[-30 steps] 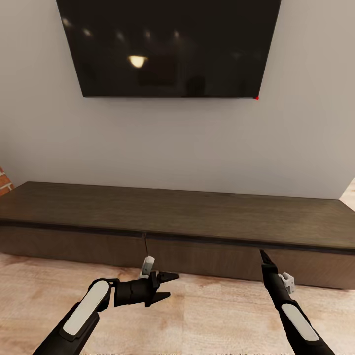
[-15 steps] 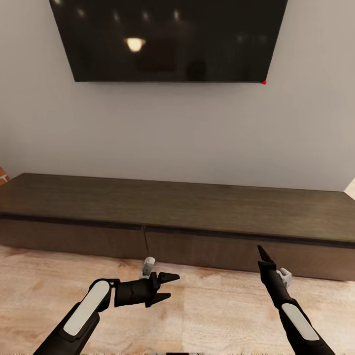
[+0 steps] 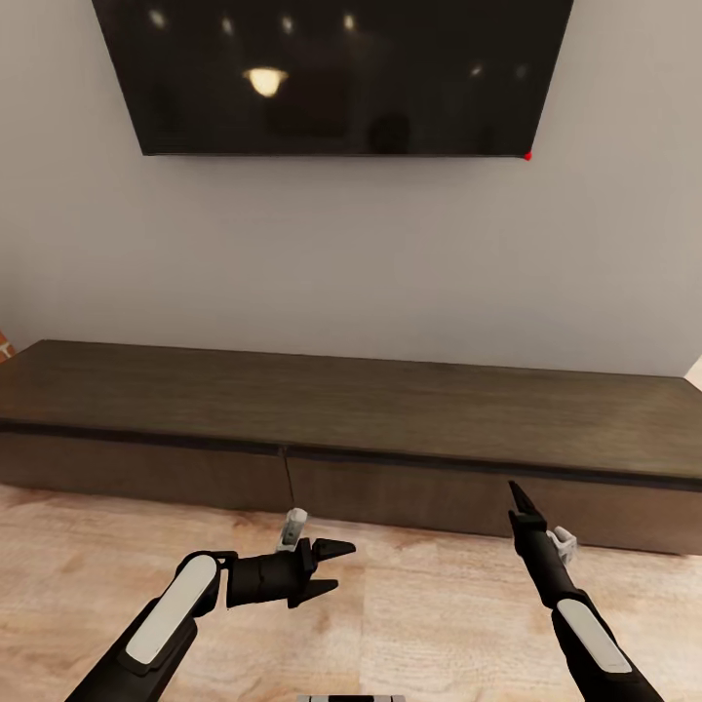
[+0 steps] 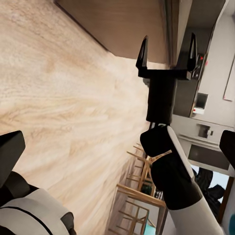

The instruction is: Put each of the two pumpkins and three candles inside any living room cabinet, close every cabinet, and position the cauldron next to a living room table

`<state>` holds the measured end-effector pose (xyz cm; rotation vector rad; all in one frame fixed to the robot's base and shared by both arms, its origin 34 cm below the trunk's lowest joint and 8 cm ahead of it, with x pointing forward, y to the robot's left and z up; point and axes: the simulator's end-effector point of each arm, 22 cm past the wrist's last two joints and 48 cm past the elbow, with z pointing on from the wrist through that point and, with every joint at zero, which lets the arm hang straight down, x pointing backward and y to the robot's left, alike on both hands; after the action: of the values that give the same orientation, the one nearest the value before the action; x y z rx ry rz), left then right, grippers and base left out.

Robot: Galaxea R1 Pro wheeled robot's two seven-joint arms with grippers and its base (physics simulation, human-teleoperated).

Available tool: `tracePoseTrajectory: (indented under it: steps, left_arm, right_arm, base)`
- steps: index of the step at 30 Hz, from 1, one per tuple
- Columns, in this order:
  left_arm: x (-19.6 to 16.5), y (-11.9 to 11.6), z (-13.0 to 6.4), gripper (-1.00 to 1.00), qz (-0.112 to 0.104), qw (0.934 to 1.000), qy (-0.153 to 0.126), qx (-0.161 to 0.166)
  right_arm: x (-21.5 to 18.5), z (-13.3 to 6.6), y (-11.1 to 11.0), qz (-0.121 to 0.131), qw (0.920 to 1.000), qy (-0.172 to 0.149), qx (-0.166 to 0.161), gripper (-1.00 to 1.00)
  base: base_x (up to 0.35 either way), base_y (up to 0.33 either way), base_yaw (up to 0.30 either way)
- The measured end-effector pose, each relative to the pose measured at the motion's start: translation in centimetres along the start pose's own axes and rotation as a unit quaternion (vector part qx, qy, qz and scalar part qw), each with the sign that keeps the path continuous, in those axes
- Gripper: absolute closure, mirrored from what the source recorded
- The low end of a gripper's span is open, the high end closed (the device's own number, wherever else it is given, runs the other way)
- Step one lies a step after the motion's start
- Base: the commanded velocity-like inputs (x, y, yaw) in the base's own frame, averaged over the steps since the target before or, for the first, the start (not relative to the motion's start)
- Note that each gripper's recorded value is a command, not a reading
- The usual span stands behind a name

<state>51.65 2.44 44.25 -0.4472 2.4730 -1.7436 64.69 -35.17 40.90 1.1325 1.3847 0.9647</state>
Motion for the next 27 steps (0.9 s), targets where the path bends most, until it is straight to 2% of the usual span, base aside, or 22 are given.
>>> tracePoseTrajectory:
  steps: [27]
  left_arm:
    - [0.03, -0.02, 0.03, -1.00, 0.000, 1.0000, 0.000, 0.000]
  right_arm:
    - [0.00, -0.04, -0.07, 0.001, 1.0000, 0.000, 0.000, -1.00]
  base:
    - [0.085, 0.000, 0.000]
